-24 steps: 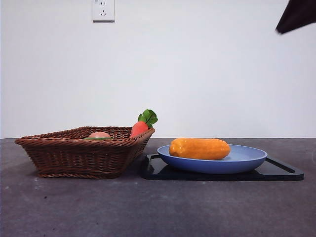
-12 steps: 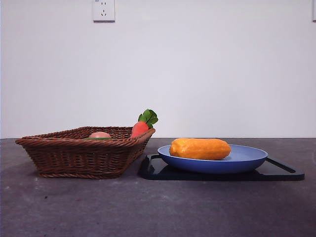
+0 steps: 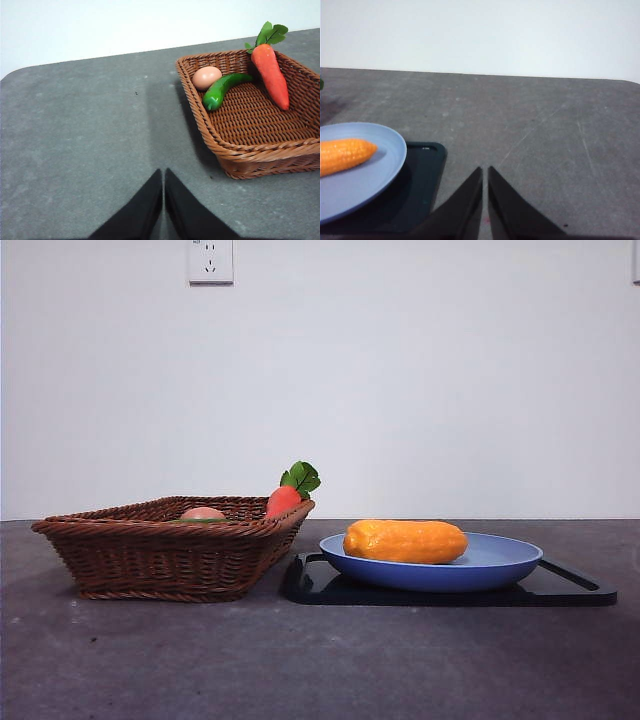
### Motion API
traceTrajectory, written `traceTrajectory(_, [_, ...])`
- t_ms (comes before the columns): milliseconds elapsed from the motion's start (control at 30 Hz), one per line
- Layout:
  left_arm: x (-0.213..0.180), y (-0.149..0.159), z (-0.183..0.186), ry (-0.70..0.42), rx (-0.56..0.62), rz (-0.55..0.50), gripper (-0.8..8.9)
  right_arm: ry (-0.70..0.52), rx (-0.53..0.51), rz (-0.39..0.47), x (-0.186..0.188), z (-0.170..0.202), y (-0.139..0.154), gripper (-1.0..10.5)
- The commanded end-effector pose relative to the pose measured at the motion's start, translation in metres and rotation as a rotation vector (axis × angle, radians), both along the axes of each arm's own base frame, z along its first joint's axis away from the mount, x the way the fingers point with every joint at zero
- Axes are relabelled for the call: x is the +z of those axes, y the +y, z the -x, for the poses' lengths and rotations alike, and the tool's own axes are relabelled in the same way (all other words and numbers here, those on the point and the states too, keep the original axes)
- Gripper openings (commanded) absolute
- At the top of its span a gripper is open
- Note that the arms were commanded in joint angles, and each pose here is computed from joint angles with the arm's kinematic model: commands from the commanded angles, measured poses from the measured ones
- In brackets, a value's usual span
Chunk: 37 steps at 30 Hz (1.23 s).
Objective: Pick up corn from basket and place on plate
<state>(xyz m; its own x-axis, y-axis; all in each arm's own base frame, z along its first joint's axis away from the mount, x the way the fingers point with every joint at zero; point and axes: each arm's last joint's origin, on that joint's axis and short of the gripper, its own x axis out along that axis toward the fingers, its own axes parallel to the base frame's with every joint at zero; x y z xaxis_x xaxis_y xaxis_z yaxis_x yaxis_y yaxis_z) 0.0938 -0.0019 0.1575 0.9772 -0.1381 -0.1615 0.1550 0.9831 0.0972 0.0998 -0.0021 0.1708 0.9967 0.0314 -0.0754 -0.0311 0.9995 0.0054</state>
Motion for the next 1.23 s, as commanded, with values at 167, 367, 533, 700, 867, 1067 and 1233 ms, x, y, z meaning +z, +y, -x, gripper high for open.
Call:
traceTrajectory(167, [-0.008, 0.000, 0.000, 0.057, 0.000, 0.012, 0.08, 0.027, -0.006, 0.008, -0.015, 0.003, 0.000, 0.0])
traceTrajectory(367, [-0.008, 0.000, 0.000, 0.058, 0.000, 0.012, 0.08, 0.094, -0.023, 0.006, -0.021, 0.004, -0.001, 0.0])
traceTrajectory(533, [-0.008, 0.000, 0.000, 0.058, 0.000, 0.012, 0.08, 0.088, -0.025, 0.007, -0.021, 0.004, -0.001, 0.0])
traceTrajectory(700, [-0.008, 0.000, 0.000, 0.057, 0.000, 0.012, 0.08, 0.074, -0.025, 0.008, -0.019, 0.004, -0.001, 0.0])
traceTrajectory(867, [-0.008, 0.000, 0.000, 0.058, 0.000, 0.012, 0.08, 0.074, -0.025, 0.007, -0.019, 0.004, -0.001, 0.0])
traceTrajectory(1067, [-0.008, 0.000, 0.000, 0.057, 0.000, 0.012, 0.08, 0.074, -0.025, 0.008, -0.019, 0.004, -0.001, 0.0])
traceTrajectory(1233, [-0.008, 0.000, 0.000, 0.058, 0.000, 0.012, 0.08, 0.074, -0.025, 0.007, -0.019, 0.004, -0.001, 0.0])
